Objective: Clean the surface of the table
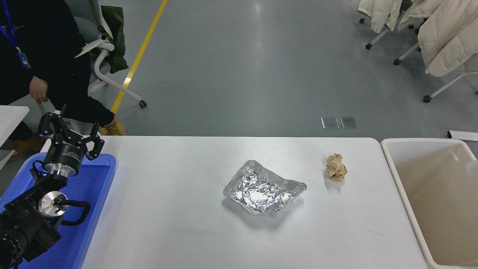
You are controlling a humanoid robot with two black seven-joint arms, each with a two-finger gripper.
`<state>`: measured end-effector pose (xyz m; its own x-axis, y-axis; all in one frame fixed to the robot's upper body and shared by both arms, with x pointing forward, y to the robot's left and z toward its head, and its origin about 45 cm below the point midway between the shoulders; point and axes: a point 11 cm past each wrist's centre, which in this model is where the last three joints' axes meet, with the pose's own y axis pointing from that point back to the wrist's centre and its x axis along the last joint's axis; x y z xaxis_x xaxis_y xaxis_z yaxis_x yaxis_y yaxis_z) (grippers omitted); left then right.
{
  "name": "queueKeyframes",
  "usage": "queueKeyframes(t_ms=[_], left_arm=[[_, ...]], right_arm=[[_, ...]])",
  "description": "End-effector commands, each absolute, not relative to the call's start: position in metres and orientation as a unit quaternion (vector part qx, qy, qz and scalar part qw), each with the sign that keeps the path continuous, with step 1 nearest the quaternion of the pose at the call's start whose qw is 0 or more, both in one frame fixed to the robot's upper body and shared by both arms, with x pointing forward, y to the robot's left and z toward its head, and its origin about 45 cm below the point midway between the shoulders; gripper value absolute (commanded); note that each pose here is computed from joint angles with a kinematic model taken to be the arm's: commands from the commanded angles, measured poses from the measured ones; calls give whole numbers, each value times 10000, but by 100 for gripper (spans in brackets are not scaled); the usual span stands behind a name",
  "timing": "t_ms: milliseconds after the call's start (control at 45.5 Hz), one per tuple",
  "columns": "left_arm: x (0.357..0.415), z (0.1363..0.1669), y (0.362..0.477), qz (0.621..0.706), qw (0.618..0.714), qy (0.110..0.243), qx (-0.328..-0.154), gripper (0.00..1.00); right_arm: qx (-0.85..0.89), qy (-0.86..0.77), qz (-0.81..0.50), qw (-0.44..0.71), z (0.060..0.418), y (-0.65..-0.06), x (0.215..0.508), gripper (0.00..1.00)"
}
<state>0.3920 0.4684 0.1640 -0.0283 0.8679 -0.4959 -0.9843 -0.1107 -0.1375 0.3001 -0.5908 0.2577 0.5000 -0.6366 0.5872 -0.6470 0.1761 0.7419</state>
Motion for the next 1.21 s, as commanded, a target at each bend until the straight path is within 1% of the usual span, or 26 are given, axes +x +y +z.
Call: queueKeyframes(t_ms=[0, 198, 220, 352, 374, 396, 484, 747, 791, 835, 857, 879, 901, 923, 1187], left_arm=[[3920, 1640, 4683, 7065, 6554, 1228, -2372, 100], [3920, 1640, 4683, 7065, 6554, 1228, -2372, 100], [3920, 1639, 4684, 7070, 6550, 1226, -2368, 100], [3920, 1639, 4684, 7070, 6550, 1226, -2368, 100], [3922, 1641, 4679, 7060, 6558, 1230, -2376, 100], [3920, 1639, 4684, 7070, 6550, 1226, -2368, 100], [3920, 1640, 4683, 7065, 6554, 1228, -2372, 100], [3920, 1639, 4684, 7070, 6550, 1226, -2368, 100], [3918, 1644, 4690, 7068, 6552, 1222, -2369, 100], [3920, 1639, 4684, 7070, 6550, 1226, -2368, 100], [3920, 1645, 4686, 7063, 6556, 1224, -2373, 100], [3920, 1639, 4684, 7070, 6550, 1226, -2368, 100], [3922, 1641, 4679, 7060, 6558, 1230, -2376, 100], [3920, 1639, 4684, 7070, 6550, 1226, -2368, 100], [3920, 1639, 4684, 7070, 6550, 1226, -2368, 100]], right_arm=[[5725, -5995, -343, 5582, 1786, -5950, 2970, 0], [5323, -6526, -538, 5365, 1289, -5743, 2941, 0], [5260, -6585, -545, 5355, 1193, -5690, 2942, 0], [5083, -6780, -605, 5275, 910, -5546, 2923, 0], [5038, -6825, -606, 5261, 863, -5530, 2917, 0], [4985, -6875, -610, 5245, 817, -5518, 2906, 0], [4790, -7117, -620, 5100, 697, -5477, 2933, 0], [4526, -7351, -474, 5025, 556, -5363, 3020, 0], [4536, -7343, -487, 5026, 517, -5317, 3017, 0], [4555, -7343, -498, 5009, 482, -5258, 3030, 0], [4562, -7347, -499, 4996, 478, -5238, 3043, 0], [4558, -7351, -491, 4995, 474, -5229, 3047, 0], [4565, -7349, -492, 4991, 467, -5214, 3051, 0], [4560, -7352, -487, 4992, 468, -5215, 3053, 0], [4560, -7362, -486, 4978, 473, -5203, 3069, 0]])
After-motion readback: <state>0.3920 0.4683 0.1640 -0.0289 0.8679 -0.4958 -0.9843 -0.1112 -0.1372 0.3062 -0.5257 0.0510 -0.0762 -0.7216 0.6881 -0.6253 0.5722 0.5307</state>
